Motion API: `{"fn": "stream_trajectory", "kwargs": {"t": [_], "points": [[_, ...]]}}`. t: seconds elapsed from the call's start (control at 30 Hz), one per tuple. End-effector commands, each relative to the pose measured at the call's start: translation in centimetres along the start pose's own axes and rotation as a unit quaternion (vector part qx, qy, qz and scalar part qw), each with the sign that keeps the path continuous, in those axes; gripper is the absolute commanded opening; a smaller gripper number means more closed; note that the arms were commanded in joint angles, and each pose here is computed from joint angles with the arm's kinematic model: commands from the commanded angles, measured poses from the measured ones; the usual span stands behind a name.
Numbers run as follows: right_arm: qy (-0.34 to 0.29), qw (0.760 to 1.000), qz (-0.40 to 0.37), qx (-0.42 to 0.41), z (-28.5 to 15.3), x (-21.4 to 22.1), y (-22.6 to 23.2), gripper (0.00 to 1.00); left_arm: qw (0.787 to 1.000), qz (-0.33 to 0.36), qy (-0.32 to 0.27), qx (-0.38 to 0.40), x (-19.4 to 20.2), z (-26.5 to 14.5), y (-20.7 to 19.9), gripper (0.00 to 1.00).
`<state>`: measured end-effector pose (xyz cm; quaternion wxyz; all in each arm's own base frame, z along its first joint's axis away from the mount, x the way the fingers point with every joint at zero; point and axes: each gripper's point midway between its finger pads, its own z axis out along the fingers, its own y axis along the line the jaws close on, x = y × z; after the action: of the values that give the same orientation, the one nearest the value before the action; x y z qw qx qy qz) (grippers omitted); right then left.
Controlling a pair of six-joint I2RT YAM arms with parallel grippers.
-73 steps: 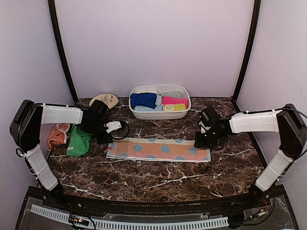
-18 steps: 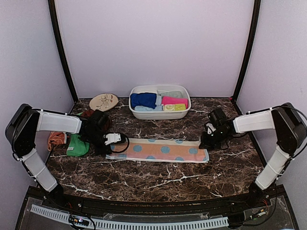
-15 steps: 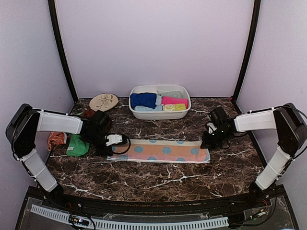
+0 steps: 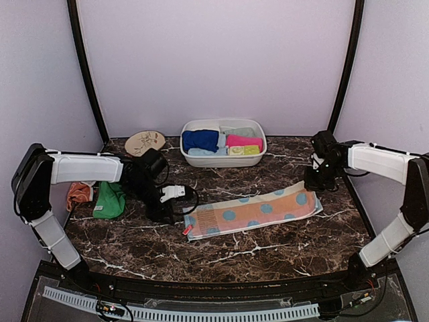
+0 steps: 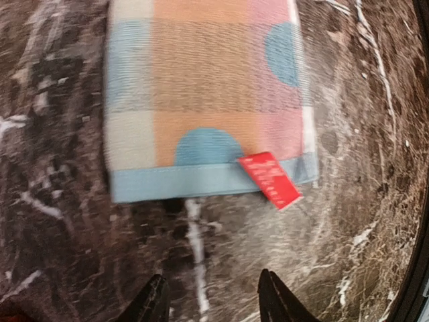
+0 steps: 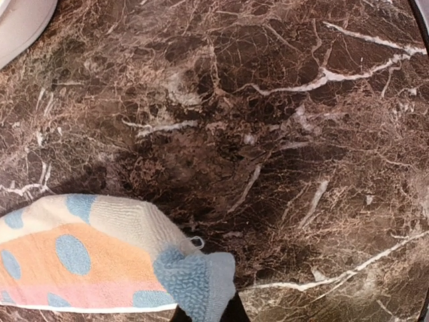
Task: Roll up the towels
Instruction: Pick up the towel from the center of the board, then fold the towel at the center of the board.
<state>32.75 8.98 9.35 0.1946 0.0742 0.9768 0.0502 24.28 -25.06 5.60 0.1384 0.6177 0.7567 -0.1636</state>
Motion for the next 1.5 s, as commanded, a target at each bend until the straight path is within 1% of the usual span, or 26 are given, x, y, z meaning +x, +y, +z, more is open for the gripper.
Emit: {"fn": "stream_trajectory", "kwargs": {"t": [0.0, 0.07, 0.13, 0.23, 0.33, 0.4, 0.5, 0.6, 0.77, 0.97, 1.1, 1.27, 1.47], "points": [[0.017, 0.999, -0.043, -0.008, -1.1, 1.0, 2.0, 0.0, 0.993, -0.074, -0.059, -0.075, -1.4, -5.3, 5.6, 0.47], [0.021, 0.997, -0.057, -0.039, -1.8, 1.4, 4.8, 0.0, 0.988, -0.109, -0.073, -0.081, -0.8, -6.8, 7.2, 0.45], [0.025, 0.994, -0.072, -0.073, -2.4, 1.9, 8.0, 0.0, 0.986, -0.122, -0.07, -0.093, 0.4, -7.4, 8.2, 0.44], [0.032, 0.987, -0.097, -0.123, -3.6, 2.6, 13.0, 0.0, 0.984, -0.118, -0.054, -0.122, 2.0, -7.7, 8.7, 0.43], [0.046, 0.979, -0.111, -0.162, -4.1, 3.2, 16.9, 0.0, 0.982, -0.11, -0.052, -0.143, 2.8, -7.7, 8.6, 0.41], [0.056, 0.974, -0.117, -0.184, -4.2, 3.8, 19.0, 0.0, 0.981, -0.108, -0.05, -0.15, 3.2, -7.5, 8.5, 0.41], [0.072, 0.969, -0.137, -0.192, -3.7, 4.9, 21.4, 0.0, 0.981, -0.111, -0.037, -0.153, 3.8, -7.2, 8.5, 0.4], [0.086, 0.963, -0.155, -0.204, -3.2, 5.9, 23.6, 0.0, 0.981, -0.114, -0.028, -0.154, 4.2, -7.1, 8.6, 0.38], [0.097, 0.952, -0.174, -0.231, -3.1, 7.3, 27.1, 0.0, 0.981, -0.116, -0.028, -0.153, 4.2, -7.2, 8.5, 0.37], [0.098, 0.944, -0.179, -0.259, -3.4, 7.4, 30.3, 0.0, 0.982, -0.118, -0.024, -0.145, 4.6, -6.8, 8.1, 0.36], [0.1, 0.941, -0.186, -0.264, -3.2, 7.8, 31.7, 0.0, 0.982, -0.113, -0.021, -0.151, 4.6, -6.9, 8.3, 0.35], [0.12, 0.937, -0.19, -0.266, -2.1, 9.2, 32.7, 0.0, 0.982, -0.105, -0.02, -0.157, 4.4, -7.2, 8.6, 0.34], [0.137, 0.929, -0.196, -0.282, -1.8, 10.6, 34.3, 0.0, 0.982, -0.104, -0.017, -0.159, 4.6, -7.1, 8.8, 0.34]]}}
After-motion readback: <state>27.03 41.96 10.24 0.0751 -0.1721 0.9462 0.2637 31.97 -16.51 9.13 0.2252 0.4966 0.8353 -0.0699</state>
